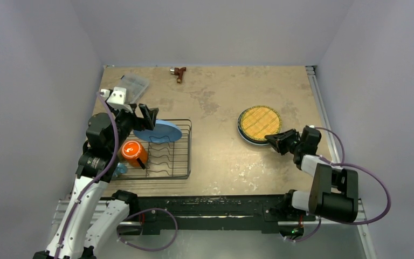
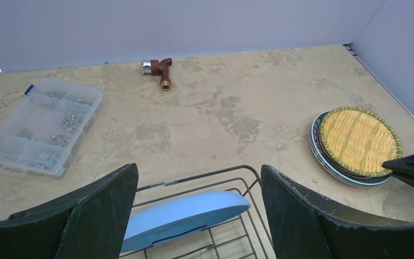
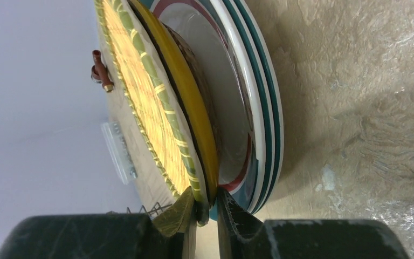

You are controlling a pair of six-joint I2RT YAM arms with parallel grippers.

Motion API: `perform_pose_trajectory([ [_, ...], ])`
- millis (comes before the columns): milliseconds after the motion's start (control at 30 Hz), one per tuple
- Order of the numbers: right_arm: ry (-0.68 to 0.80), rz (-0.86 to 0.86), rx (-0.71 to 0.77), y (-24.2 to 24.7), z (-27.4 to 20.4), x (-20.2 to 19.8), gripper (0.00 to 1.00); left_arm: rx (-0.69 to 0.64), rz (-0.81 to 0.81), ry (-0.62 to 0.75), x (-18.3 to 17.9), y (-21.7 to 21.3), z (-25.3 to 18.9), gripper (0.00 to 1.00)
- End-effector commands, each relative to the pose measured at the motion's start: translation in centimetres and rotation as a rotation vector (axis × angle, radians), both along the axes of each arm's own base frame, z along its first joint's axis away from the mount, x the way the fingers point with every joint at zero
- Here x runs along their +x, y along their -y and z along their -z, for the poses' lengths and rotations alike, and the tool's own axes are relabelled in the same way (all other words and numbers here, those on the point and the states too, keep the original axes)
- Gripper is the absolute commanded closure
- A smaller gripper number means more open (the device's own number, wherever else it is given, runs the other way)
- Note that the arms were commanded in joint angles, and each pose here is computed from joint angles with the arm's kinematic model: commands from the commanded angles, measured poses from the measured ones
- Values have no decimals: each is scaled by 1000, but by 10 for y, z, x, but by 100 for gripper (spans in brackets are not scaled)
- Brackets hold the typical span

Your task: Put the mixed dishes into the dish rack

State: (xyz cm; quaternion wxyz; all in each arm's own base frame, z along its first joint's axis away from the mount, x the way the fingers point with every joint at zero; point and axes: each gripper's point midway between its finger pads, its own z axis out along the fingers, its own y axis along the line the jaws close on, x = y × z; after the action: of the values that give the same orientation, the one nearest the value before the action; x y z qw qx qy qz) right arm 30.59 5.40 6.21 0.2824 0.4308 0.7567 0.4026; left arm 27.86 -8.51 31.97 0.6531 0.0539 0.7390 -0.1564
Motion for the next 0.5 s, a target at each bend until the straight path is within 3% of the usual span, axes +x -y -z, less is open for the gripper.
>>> perform_pose_trajectory([
  [0,54,-10,7,0,-18,9,87,-17,-1,57,-1,-1,-24,17],
  [467,105,-7,45,-5,-66,4,97,-17,-1,60,-2,-1,-25,17],
])
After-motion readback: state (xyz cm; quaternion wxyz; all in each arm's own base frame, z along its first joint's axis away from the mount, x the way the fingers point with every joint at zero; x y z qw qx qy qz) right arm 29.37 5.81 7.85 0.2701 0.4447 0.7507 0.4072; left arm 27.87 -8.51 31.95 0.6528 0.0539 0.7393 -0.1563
